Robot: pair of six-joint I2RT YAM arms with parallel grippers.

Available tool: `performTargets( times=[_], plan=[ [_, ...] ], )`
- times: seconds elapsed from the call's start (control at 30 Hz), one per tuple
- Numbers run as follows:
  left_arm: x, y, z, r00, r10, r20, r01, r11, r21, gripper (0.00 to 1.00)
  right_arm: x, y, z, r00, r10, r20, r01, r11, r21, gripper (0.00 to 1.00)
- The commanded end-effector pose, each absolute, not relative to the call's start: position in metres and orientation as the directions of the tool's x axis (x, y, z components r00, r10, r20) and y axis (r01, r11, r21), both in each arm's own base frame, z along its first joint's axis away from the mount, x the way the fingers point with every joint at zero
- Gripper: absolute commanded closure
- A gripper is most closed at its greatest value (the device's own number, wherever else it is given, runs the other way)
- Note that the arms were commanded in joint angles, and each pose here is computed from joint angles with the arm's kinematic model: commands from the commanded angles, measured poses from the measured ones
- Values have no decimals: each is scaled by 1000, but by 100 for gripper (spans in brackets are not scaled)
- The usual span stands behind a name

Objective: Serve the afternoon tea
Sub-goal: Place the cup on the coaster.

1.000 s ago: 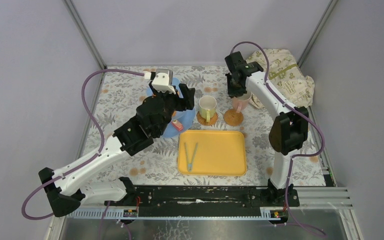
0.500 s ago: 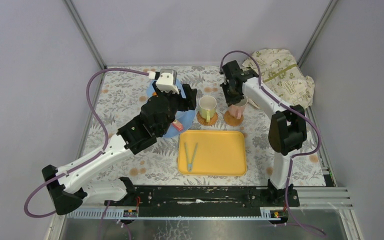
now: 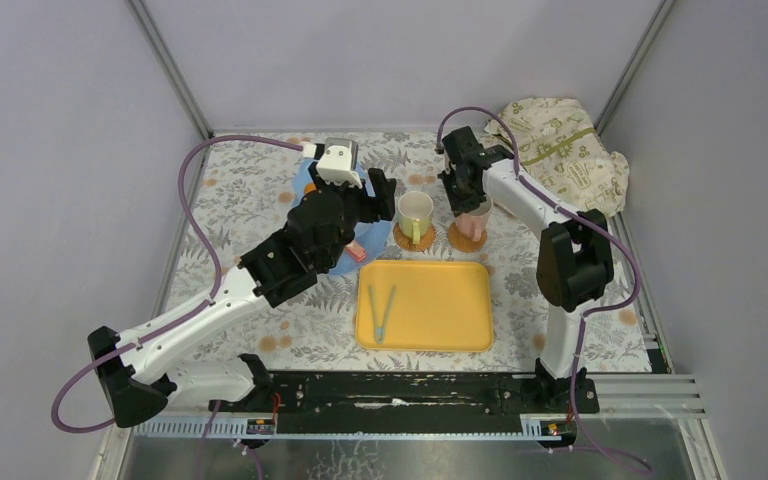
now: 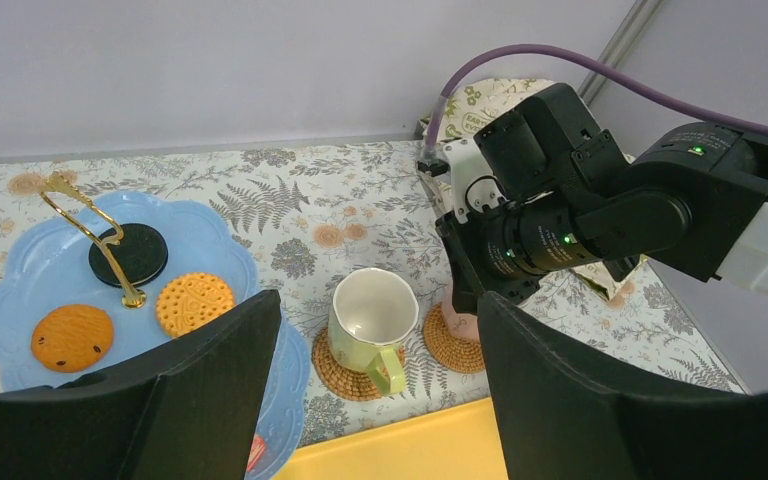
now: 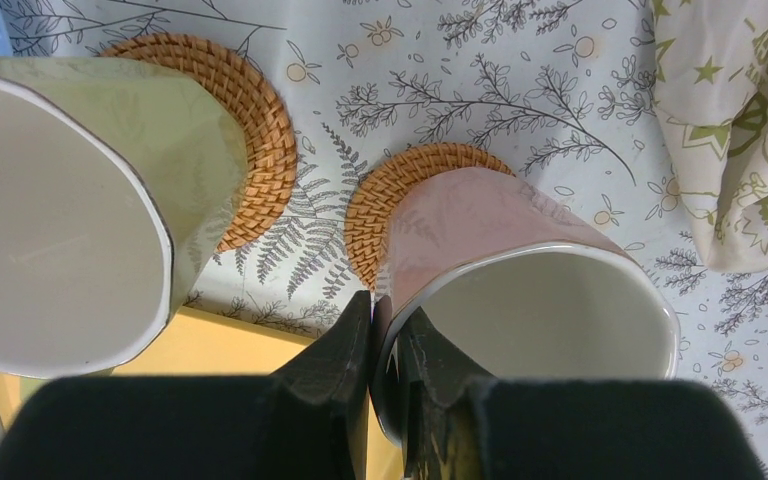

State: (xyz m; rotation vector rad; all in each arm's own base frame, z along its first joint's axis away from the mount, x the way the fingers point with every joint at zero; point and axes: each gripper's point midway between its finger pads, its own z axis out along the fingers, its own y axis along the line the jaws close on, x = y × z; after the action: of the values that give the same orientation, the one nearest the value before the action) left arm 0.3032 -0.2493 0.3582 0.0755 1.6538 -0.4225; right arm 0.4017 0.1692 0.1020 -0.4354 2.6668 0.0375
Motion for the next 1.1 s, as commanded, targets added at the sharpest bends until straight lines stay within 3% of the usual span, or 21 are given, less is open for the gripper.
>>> performTargets(
  times=[0.0,0.9,1.07],
  plan=[
    [306,-246,377,-101,-226,-969,281,928,-246,20,410,178,150,-776,-294,-557,-324,945,-48,100],
    [306,-248,374,-113,-233,-966,284,924,-256,21,399,180,128,-801,-282,-528,-316,948,-28,100],
    [306,-249,375,-113,-237,-965,287,922,-260,20,395,182,127,-805,-278,-524,-315,949,-21,85]
  ],
)
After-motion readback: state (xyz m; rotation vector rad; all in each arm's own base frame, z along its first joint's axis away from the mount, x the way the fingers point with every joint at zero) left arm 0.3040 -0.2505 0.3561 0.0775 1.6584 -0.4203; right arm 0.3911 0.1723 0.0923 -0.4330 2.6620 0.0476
